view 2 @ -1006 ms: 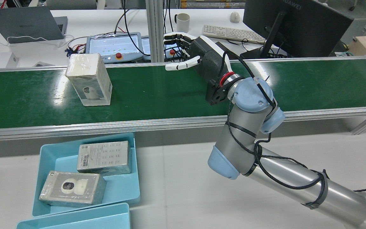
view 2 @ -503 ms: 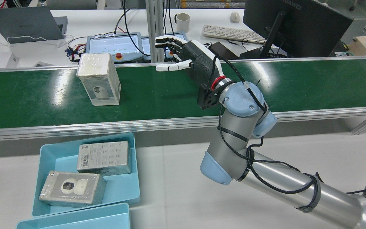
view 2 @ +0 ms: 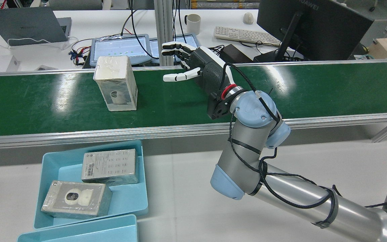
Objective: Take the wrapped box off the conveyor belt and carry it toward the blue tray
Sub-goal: 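Move the right hand along the belt toward the white wrapped box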
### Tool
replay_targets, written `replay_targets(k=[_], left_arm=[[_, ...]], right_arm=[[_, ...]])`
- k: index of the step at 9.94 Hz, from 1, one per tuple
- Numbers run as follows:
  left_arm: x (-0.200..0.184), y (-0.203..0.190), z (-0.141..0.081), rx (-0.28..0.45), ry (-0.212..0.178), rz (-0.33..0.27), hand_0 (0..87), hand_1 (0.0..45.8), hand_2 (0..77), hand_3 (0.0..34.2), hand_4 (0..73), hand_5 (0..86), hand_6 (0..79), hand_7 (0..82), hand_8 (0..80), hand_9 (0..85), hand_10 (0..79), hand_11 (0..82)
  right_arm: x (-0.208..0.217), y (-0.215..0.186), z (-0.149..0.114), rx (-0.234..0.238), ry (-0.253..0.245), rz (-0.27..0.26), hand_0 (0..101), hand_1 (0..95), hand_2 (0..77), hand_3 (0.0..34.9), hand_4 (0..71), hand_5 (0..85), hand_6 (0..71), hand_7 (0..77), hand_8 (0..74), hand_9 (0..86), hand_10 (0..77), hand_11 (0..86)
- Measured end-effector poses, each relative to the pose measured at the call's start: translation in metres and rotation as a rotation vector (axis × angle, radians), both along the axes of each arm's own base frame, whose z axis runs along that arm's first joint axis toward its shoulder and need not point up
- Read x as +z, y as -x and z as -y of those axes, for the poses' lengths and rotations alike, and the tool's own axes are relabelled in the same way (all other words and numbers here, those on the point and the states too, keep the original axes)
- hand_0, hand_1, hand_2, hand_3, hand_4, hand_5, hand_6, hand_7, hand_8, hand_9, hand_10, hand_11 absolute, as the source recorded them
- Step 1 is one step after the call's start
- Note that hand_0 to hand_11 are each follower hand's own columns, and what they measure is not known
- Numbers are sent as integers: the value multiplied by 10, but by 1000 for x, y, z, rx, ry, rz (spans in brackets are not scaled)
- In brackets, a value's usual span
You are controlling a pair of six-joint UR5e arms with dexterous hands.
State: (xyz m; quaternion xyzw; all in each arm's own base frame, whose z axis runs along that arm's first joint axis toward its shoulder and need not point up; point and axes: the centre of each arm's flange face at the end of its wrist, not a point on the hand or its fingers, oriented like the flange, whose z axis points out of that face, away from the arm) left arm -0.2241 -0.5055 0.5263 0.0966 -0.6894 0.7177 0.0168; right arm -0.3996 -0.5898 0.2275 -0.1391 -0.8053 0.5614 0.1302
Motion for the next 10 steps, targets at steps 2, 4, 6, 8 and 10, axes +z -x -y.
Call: replay_targets(k=[2,4,6,8,10], left_arm=[[0,0,0,0,0,0,0,0,11,0,0,11,0,5,5,0,5,0],[0,0,0,0,0,0,0,0,5,0,0,5,0,5,5,0,0,0],[0,0,0,0,0,0,0,0,5,0,0,5,0,5,5,0,5,5],[0,0,0,0,0,0,0,0,11,0,0,11,0,5,5,0,0,0],[0,0,0,0,0,0,0,0,11,0,0,5,0,5,0,0,5,0]], right_arm=[[0,4,-3,-6,1,-1,492,175,191,158,169,262,82,262,5,38,0,11],[-1,15,-9,-23,-1,-2,492,175,202,153,180,262,76,267,5,38,0,11],[-2,21,-13,-31,-2,-4,492,175,213,175,169,262,82,273,5,38,0,11],[-3,22,-13,-32,-2,-4,492,196,218,174,169,262,82,278,5,38,0,11],[-3,22,-13,-25,0,-2,498,191,218,174,169,262,82,273,5,38,0,11]])
